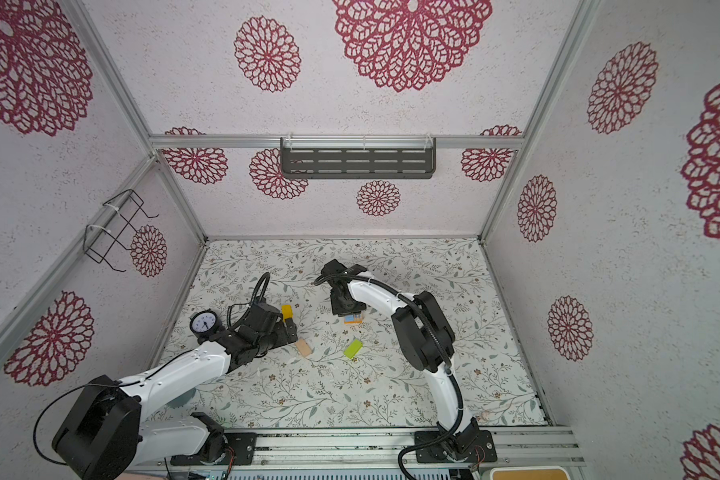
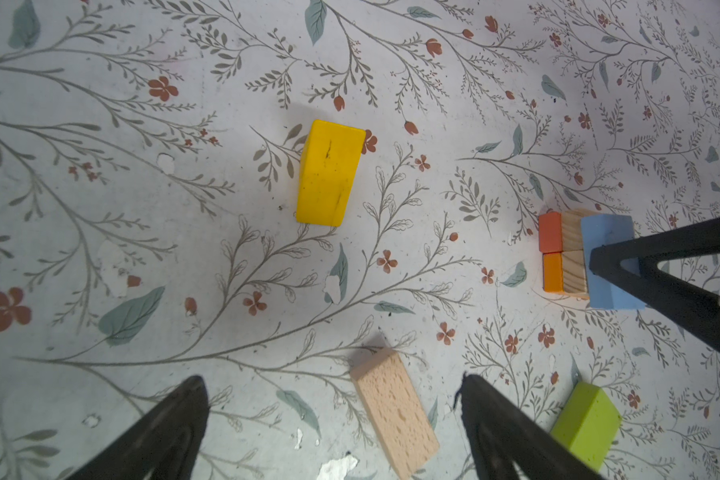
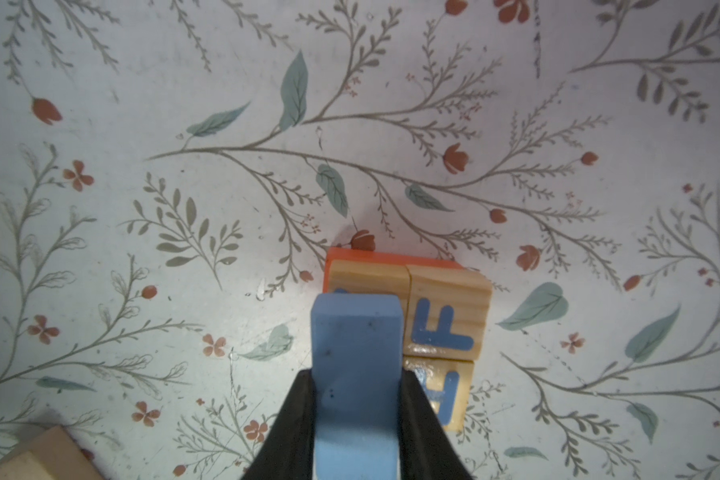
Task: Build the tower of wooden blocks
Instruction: 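Lower the light blue block beside the letter-cube stack with the right gripper, then open the right gripper and raise it off the light blue block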
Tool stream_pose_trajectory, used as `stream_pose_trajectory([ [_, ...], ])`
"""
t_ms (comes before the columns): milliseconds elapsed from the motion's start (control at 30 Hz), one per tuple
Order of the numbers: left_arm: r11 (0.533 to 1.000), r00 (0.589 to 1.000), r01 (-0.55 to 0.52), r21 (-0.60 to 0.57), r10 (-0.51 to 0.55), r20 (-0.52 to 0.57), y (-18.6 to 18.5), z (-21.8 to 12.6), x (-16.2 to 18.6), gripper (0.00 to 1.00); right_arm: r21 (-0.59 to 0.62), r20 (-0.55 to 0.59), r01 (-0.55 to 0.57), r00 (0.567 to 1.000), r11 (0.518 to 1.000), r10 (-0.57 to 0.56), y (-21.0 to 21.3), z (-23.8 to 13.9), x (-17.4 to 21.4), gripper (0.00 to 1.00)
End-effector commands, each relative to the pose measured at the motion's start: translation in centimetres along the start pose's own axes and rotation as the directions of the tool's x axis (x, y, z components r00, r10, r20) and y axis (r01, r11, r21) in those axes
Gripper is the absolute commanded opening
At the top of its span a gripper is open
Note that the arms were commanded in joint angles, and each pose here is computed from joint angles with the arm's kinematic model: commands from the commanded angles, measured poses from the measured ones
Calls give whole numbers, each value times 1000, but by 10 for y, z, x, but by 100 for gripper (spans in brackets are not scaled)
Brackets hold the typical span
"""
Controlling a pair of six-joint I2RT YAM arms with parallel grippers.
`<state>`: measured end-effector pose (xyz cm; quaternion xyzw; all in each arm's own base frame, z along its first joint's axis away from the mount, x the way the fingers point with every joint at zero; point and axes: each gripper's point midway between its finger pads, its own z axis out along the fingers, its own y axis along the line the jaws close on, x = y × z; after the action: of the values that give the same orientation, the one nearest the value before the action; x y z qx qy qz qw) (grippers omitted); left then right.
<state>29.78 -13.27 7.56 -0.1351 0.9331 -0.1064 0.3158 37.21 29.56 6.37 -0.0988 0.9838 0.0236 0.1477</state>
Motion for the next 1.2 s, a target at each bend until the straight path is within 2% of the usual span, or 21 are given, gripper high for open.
stream_pose_trajectory([
  [0, 1000, 1000, 2, -1, -2, 17, 1, -1, -5, 97, 8, 44, -39, 998, 999, 39, -2, -9, -14, 26],
  [433, 1000, 1000, 1, 1, -1, 11, 1, 0, -3, 97, 8, 39, -49, 998, 999, 48, -3, -5, -14, 27],
  [633, 999, 1000, -16, 38, 16, 8, -5, -5, -3, 97, 12, 38, -44, 998, 999, 43, -4, -6, -13, 43],
  [733, 999, 1000, -18, 51, 17, 15, -6, -10, -6, 97, 10, 50, -45, 998, 999, 44, -5, -11, -15, 48],
  [1033, 996, 1000, -28, 84, 27, 13, -14, -27, -8, 100, -16, 139, -57, 989, 998, 58, -10, -47, -24, 51],
  [1167, 995, 999, -48, 87, 48, 2, -19, -32, -7, 97, -3, 155, -49, 987, 999, 49, -20, -69, -17, 51],
])
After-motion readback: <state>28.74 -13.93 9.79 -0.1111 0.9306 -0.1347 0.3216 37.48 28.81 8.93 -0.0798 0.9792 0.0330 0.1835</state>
